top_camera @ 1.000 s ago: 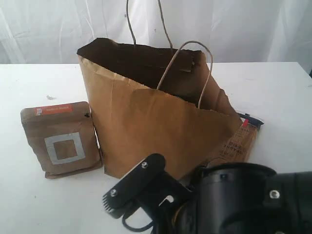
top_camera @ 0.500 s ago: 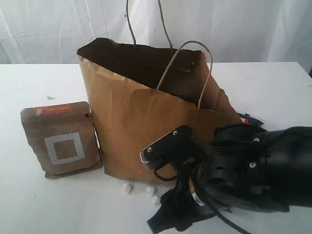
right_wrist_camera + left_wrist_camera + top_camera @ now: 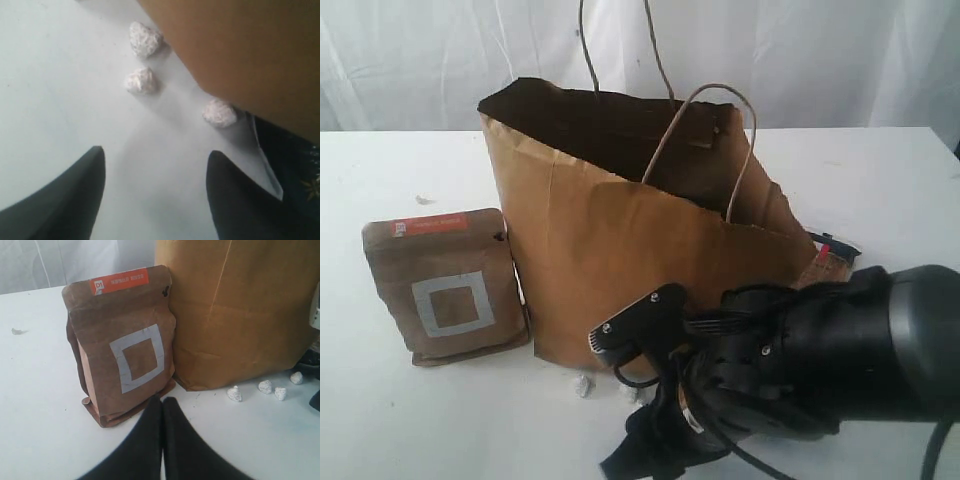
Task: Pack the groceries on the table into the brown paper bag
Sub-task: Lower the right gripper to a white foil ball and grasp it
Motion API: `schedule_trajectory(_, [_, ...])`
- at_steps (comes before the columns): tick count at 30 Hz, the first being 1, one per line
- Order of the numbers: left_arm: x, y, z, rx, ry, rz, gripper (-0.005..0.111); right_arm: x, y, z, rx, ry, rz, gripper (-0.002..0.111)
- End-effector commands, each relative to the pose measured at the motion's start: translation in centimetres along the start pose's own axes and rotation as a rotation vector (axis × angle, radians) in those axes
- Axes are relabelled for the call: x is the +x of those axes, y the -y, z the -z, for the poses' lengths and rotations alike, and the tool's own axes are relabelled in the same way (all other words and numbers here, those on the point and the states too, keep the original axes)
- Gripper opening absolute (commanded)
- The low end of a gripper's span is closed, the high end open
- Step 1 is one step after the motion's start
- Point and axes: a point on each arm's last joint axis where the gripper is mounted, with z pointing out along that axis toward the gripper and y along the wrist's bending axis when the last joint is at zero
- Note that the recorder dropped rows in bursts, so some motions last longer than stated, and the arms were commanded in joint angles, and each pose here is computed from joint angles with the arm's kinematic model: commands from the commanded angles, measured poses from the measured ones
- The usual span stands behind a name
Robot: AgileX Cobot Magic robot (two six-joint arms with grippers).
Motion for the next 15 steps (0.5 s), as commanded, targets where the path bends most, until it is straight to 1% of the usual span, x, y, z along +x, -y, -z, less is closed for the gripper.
schedule_trajectory(1, [0.1,0.0,0.0,-0.004,0.001,0.008,0.001,-0.3,1.4,-0.7,0.020,0.002,-0.025,0.055])
schedule_trajectory(9, [0.1,0.0,0.0,-0.004,0.001,0.008,0.001,-1.1,3.2,-0.9,0.029,0.039,-0.065,0.055])
schedule_trajectory(11, [0.1,0.0,0.0,-0.004,0.001,0.008,0.001,-1.1,3.5,-1.0,0.035,0.038,-0.070,0.053])
schedule_trajectory(15, [0.1,0.0,0.0,-0.004,0.001,0.008,0.001,-1.2,3.4,-1.2,0.027,0.043,-0.066,0.045])
